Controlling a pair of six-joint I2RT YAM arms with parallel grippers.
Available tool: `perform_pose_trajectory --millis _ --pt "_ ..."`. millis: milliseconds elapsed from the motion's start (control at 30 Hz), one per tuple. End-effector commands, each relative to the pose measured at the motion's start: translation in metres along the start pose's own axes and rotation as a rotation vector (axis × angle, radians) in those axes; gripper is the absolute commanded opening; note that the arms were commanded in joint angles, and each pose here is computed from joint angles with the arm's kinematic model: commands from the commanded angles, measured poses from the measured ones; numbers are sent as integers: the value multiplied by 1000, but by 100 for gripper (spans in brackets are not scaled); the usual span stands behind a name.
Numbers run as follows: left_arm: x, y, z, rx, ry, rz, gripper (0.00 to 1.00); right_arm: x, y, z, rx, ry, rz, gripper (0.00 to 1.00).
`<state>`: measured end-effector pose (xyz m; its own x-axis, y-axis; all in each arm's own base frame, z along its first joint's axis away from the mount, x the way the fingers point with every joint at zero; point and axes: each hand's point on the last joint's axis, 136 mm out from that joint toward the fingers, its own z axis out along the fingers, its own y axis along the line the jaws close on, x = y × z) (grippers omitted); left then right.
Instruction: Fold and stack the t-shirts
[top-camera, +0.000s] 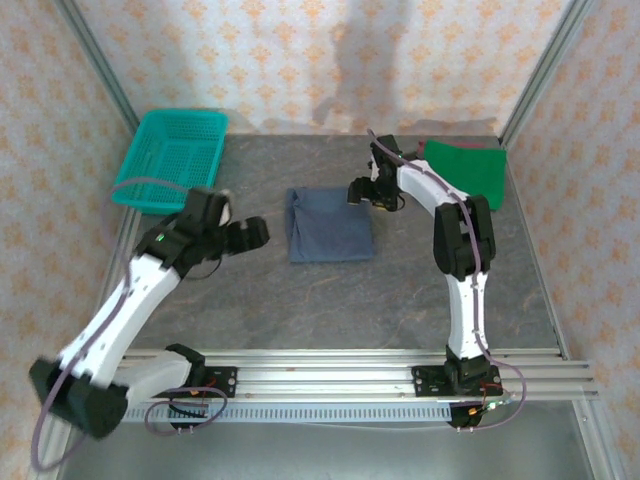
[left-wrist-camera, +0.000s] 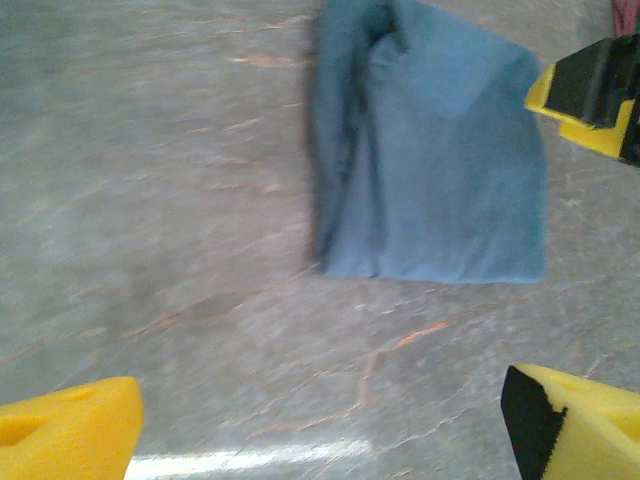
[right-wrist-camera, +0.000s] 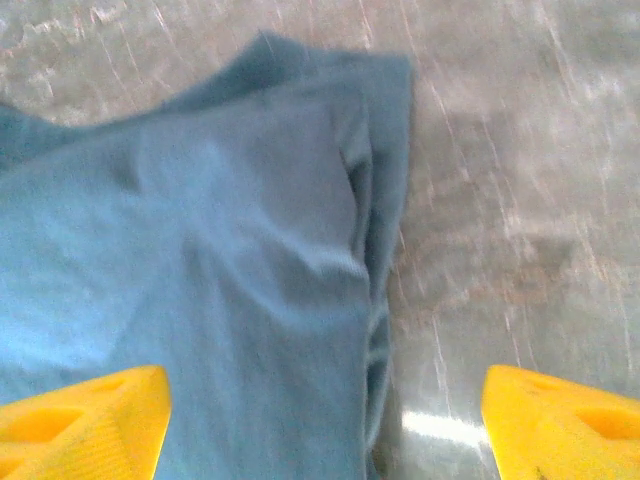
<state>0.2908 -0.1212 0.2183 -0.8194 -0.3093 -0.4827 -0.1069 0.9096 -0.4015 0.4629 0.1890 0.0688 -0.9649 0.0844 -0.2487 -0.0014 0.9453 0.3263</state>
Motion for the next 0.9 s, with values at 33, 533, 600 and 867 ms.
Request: perform_pose_trajectory --millis 33,533,600,867 --pt "-44 -66 37 109 -13 60 73 18 9 -24 -20 -59 66 79" --pt "-85 -86 219 4 154 -26 2 78 57 2 -183 -42 179 34" --pt "-91 -72 228 -44 144 -20 1 86 53 11 -173 -25 189 31" --pt "-94 -27 264 -176 146 -10 1 140 54 30 -120 79 187 26"
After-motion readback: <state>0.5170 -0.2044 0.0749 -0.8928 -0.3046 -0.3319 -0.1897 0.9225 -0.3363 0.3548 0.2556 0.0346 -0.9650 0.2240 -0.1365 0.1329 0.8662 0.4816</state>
